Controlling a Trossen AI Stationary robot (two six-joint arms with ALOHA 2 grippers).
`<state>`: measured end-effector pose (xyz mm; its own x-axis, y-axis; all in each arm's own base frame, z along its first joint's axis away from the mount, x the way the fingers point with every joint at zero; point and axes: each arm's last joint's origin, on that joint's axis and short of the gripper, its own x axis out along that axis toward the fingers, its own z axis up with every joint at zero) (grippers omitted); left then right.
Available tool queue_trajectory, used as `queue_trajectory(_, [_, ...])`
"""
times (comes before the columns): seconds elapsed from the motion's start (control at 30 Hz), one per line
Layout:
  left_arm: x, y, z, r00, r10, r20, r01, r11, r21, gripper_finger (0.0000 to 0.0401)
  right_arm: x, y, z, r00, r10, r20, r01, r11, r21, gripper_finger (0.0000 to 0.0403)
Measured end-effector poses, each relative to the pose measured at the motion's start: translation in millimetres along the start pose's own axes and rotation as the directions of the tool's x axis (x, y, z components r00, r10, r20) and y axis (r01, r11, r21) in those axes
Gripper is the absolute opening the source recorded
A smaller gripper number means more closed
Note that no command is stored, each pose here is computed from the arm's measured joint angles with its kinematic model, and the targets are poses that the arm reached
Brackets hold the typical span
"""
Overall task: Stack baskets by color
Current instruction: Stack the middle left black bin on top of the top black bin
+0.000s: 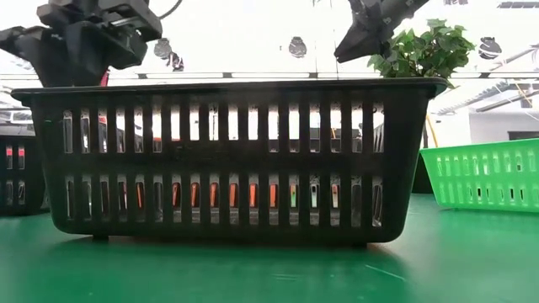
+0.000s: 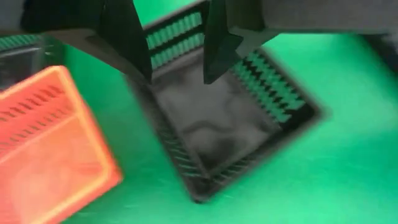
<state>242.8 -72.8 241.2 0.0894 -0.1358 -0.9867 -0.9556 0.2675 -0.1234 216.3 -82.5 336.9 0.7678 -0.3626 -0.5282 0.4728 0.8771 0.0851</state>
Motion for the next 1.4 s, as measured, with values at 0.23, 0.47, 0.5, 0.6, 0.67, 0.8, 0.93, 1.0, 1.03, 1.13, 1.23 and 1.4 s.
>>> queue_trajectory(0.23, [20,-12,-7,0.99,-0.139,-0.027,0.135,0.983,-0.127,0.0137,0,0,0,1.0,0.0,0.001,0.0,0.999,-0.037,0.0116])
queue_trajectory(0.47, [34,-6,-15,0.99,-0.139,0.001,0.133,0.949,-0.286,0.0106,0,-2,1,1.0,-0.011,0.003,0.011,0.974,-0.226,0.0116])
queue_trajectory(0.5, [36,-5,-15,0.99,-0.138,0.002,0.132,0.944,-0.302,0.0102,0,-3,1,1.0,-0.015,0.004,0.016,0.966,-0.259,0.0116])
queue_trajectory(0.6, [42,-3,-17,0.989,-0.145,0.025,0.146,0.938,-0.315,0.0092,0,-6,1,1.0,-0.024,0.004,0.024,0.942,-0.335,0.0116])
queue_trajectory(0.67, [46,-4,-18,0.983,-0.179,0.028,0.179,0.936,-0.304,0.0088,0,-7,1,1.0,-0.03,0.005,0.03,0.932,-0.361,0.0116])
queue_trajectory(0.8, [52,-3,-19,0.978,-0.206,0.032,0.206,0.931,-0.3,0.0082,-1,-8,2,0.999,-0.034,0.007,0.034,0.931,-0.365,0.0116])
queue_trajectory(0.93, [54,-3,-19,0.975,-0.22,0.033,0.219,0.929,-0.299,0.0081,-6,-9,1,0.999,-0.033,0.013,0.035,0.933,-0.357,0.0116])
queue_trajectory(1.0, [55,-2,-19,0.978,-0.205,0.044,0.209,0.931,-0.299,0.0081,-8,-9,0,0.999,-0.033,0.006,0.033,0.934,-0.356,0.0116])
queue_trajectory(1.03, [56,-1,-19,0.98,-0.194,0.052,0.2,0.933,-0.299,0.0081,-10,-9,0,0.999,-0.033,0.001,0.031,0.934,-0.356,0.0116])
queue_trajectory(1.13, [62,-1,-17,0.986,-0.155,0.062,0.166,0.942,-0.292,0.008,-18,-10,-2,0.999,-0.034,-0.002,0.031,0.933,-0.358,0.0116])
queue_trajectory(1.23, [66,-3,-15,0.986,-0.157,0.063,0.167,0.958,-0.235,0.0063,-25,-10,-2,0.999,-0.033,0.012,0.035,0.933,-0.357,0.0116])
queue_trajectory(1.4, [69,-6,-15,0.986,-0.157,0.059,0.166,0.969,-0.182,0.0013,-31,-10,-1,0.999,-0.033,0.033,0.043,0.931,-0.362,0.0116])
